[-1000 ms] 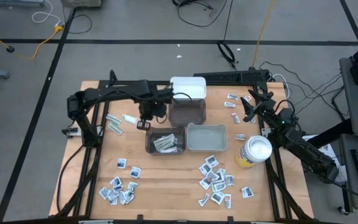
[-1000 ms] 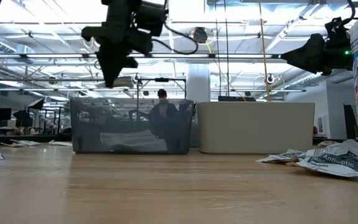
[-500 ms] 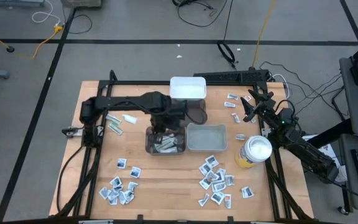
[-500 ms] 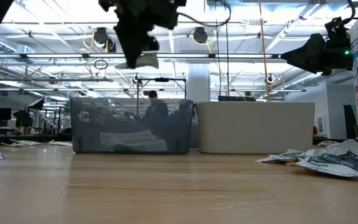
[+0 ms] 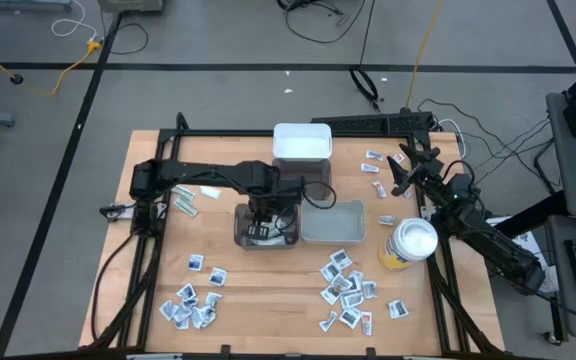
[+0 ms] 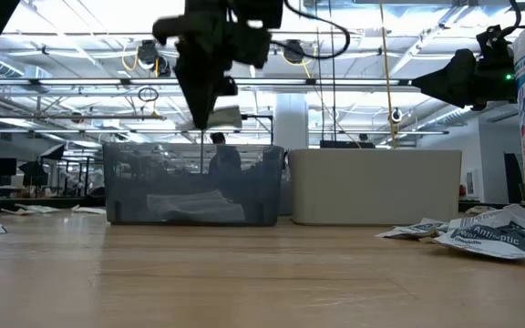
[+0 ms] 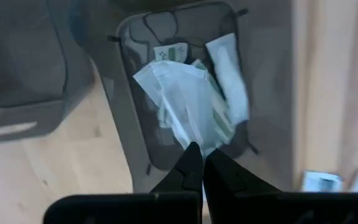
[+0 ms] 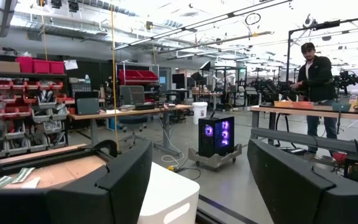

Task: Pick & Place First Aid Supplies
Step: Put the white bandage into the bottom black bin

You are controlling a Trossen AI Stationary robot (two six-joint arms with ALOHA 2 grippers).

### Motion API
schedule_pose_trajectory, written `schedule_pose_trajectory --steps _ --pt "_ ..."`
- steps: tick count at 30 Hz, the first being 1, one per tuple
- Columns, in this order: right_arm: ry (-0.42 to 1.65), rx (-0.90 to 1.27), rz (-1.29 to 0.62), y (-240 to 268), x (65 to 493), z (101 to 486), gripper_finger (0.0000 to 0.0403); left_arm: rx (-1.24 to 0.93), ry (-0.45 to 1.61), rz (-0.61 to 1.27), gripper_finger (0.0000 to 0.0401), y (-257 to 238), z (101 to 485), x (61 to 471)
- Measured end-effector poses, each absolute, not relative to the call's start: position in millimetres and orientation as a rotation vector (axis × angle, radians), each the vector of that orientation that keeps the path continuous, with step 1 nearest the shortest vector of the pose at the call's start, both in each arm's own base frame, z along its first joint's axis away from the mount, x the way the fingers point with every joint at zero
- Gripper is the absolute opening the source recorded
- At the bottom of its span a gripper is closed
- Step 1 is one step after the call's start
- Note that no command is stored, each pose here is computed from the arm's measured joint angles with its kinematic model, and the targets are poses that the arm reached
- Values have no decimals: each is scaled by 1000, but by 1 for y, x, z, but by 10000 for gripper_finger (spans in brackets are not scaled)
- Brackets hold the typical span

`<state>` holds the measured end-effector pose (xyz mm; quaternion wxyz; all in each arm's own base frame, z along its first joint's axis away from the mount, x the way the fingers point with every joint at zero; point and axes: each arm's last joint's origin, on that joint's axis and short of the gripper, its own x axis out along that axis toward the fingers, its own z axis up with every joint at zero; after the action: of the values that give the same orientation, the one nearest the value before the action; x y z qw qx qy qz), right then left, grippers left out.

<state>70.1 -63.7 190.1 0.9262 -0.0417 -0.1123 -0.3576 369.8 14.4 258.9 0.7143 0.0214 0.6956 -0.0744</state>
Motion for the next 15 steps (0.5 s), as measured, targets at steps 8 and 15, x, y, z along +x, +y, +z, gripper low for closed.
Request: schedule_pose_trajectory --steps 8,15 --pt "-230 -86 -733 -64 70 190 263 62 1552 -181 0 15 203 364" --pt "-230 -86 -733 -64 70 190 263 53 1547 -171 10 15 182 359"
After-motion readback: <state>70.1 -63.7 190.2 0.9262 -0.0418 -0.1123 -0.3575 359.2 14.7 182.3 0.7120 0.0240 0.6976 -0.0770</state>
